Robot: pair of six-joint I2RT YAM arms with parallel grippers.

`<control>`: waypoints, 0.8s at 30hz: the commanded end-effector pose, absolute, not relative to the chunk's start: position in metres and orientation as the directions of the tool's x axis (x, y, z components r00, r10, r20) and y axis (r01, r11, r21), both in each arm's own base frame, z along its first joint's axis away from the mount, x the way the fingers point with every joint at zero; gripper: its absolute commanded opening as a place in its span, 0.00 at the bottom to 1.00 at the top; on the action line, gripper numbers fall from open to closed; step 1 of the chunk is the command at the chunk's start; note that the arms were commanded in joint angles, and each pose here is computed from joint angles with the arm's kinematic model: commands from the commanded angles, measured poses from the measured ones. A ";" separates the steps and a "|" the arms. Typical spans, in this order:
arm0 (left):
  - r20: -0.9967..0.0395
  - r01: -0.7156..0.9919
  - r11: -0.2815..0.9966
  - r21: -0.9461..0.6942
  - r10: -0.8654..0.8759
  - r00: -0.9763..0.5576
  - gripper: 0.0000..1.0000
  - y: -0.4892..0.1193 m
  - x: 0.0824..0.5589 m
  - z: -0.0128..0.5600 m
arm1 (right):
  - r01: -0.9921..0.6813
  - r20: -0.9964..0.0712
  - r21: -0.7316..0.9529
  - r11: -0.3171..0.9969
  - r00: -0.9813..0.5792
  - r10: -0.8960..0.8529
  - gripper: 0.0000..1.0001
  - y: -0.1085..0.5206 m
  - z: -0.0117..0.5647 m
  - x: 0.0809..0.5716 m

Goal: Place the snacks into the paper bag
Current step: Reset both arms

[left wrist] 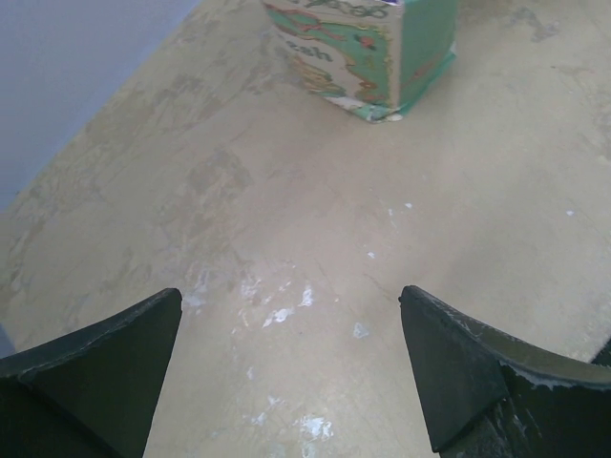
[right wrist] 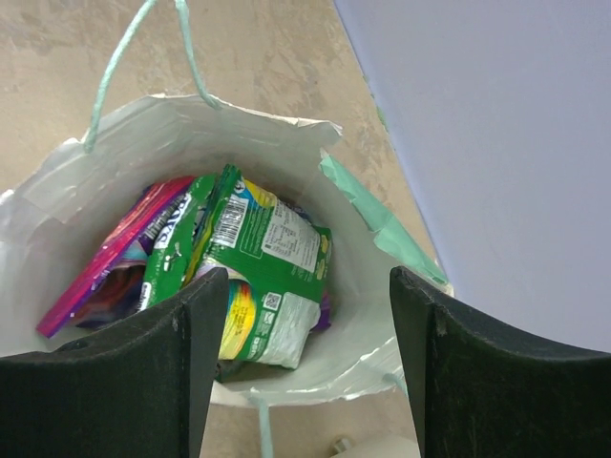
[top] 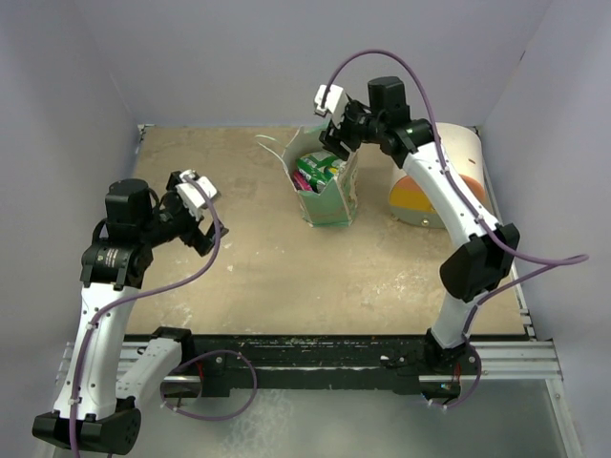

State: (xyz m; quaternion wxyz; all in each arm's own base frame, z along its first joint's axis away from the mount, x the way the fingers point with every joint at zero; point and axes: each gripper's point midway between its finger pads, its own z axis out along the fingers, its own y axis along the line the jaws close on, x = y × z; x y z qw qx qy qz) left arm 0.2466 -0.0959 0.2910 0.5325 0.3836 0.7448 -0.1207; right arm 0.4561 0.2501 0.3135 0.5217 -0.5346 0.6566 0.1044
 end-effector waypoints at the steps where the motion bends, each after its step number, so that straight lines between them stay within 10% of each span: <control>1: -0.897 0.535 0.800 0.271 0.412 -0.161 0.99 -0.069 0.269 0.305 | -0.773 -0.852 -0.399 0.492 0.114 -0.511 0.72 0.241 0.371 0.431; 24: -0.910 0.197 0.934 0.299 0.341 -0.235 0.99 -0.011 0.297 0.322 | -0.420 -0.854 -0.401 0.814 -0.150 -0.498 1.00 0.128 0.371 0.375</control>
